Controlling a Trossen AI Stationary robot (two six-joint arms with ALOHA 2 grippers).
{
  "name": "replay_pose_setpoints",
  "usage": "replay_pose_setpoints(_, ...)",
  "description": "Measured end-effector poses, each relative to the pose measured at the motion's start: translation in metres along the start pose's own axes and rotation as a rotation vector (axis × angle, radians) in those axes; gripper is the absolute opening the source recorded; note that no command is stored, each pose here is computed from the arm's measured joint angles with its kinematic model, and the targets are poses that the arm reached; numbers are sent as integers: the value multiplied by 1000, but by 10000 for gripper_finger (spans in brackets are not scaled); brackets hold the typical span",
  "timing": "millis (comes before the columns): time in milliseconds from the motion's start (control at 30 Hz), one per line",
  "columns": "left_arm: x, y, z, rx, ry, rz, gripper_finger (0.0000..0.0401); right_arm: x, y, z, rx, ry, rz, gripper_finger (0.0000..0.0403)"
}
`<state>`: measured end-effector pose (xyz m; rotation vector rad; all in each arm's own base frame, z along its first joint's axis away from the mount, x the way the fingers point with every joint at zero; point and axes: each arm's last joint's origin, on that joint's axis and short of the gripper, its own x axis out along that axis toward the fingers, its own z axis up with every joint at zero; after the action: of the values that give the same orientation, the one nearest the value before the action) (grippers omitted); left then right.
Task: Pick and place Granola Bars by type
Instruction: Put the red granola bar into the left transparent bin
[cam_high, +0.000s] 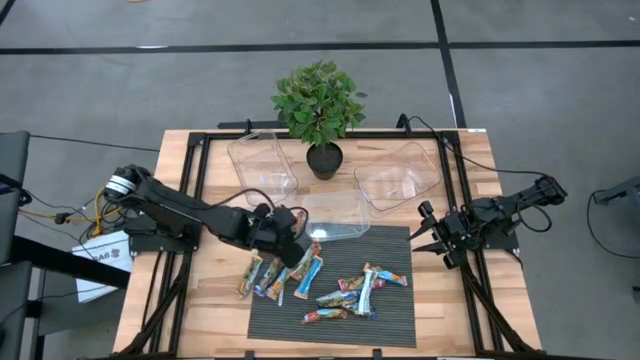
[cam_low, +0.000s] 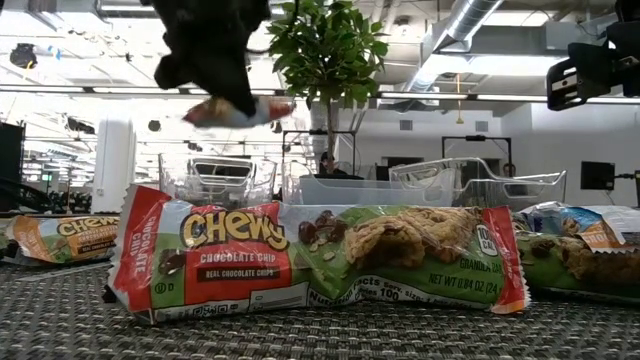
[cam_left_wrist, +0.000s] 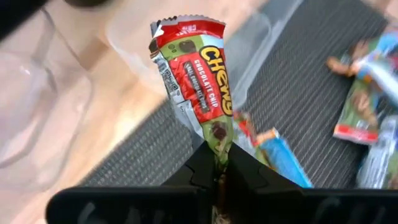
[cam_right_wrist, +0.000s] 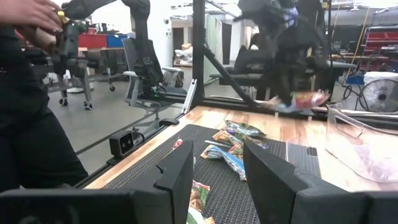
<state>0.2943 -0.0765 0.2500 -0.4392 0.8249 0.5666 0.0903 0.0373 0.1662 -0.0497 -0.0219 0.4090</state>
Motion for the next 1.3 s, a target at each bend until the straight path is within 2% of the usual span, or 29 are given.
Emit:
replay_pose_setpoints(367, -33, 22, 22, -84, -201, 59, 17, 0, 0, 0, 0, 0, 0, 134)
replay_pose_setpoints(767, -43, 47, 23, -56, -167, 164, 10, 0, 0, 0, 0, 0, 0, 134)
replay_pose_setpoints(1067, -53, 85, 30, 20, -128, 326, 14, 0, 0, 0, 0, 0, 0, 134)
replay_pose_setpoints(1300, -48, 110, 44, 161, -88, 465, 15, 0, 0, 0, 0, 0, 0, 133)
